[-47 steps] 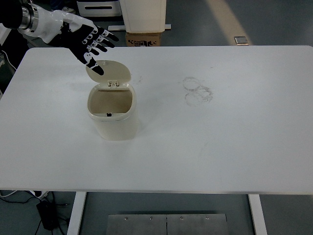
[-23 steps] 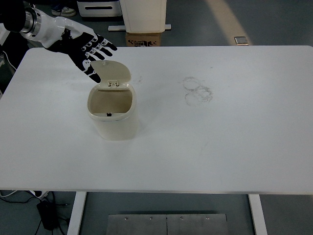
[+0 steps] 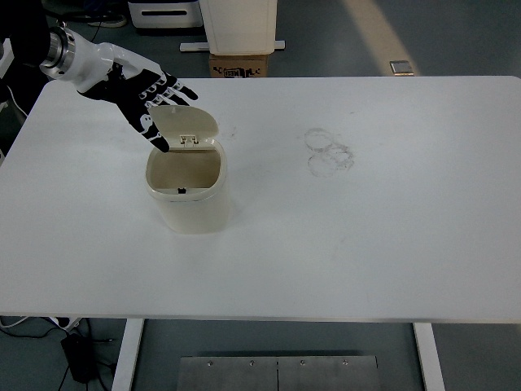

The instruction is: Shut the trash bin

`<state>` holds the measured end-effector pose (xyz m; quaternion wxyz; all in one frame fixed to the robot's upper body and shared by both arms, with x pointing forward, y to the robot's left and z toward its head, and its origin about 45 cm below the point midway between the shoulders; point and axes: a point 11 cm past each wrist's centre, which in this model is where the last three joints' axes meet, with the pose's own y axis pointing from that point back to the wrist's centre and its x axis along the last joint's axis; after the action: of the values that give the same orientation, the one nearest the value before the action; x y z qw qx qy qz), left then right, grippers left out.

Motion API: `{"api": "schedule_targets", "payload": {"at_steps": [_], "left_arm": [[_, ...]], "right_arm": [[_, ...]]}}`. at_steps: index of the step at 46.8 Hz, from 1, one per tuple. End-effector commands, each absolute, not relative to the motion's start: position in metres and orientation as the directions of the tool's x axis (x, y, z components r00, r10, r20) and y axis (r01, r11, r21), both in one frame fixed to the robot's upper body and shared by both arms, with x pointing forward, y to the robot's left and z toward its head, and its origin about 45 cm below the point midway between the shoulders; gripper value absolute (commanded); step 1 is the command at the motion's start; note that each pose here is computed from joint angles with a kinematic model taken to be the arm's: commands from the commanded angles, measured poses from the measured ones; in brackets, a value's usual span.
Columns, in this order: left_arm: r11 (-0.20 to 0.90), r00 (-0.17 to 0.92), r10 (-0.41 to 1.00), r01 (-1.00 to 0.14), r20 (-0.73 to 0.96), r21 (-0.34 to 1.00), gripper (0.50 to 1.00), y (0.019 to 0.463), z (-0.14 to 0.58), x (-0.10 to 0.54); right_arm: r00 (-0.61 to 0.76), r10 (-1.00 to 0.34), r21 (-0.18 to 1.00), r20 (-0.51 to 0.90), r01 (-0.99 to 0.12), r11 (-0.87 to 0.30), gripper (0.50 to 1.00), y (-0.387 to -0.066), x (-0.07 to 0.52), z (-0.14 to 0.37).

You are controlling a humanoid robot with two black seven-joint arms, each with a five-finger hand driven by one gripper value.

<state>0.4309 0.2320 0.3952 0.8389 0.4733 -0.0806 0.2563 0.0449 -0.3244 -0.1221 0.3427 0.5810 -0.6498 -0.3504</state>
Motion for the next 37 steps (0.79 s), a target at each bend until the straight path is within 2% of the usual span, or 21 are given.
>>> {"api": "schedule_targets", "payload": {"at_steps": [1, 37], "left_arm": [[0.422, 0.861, 0.347, -0.497, 0.372, 0.758, 1.000, 0.231, 0.392, 0.429], [0.472, 0.916, 0.265, -0.395, 0.300, 0.789, 1.000, 0.210, 0.374, 0.397]], "right_arm": [[-0.090, -0.995, 0.854, 0.038, -0.515, 0.079, 0.991, -0.324, 0.045, -0.122], [-0.090, -0.995, 0.853, 0.038, -0.516, 0.079, 0.991, -0.324, 0.046, -0.122]]}}
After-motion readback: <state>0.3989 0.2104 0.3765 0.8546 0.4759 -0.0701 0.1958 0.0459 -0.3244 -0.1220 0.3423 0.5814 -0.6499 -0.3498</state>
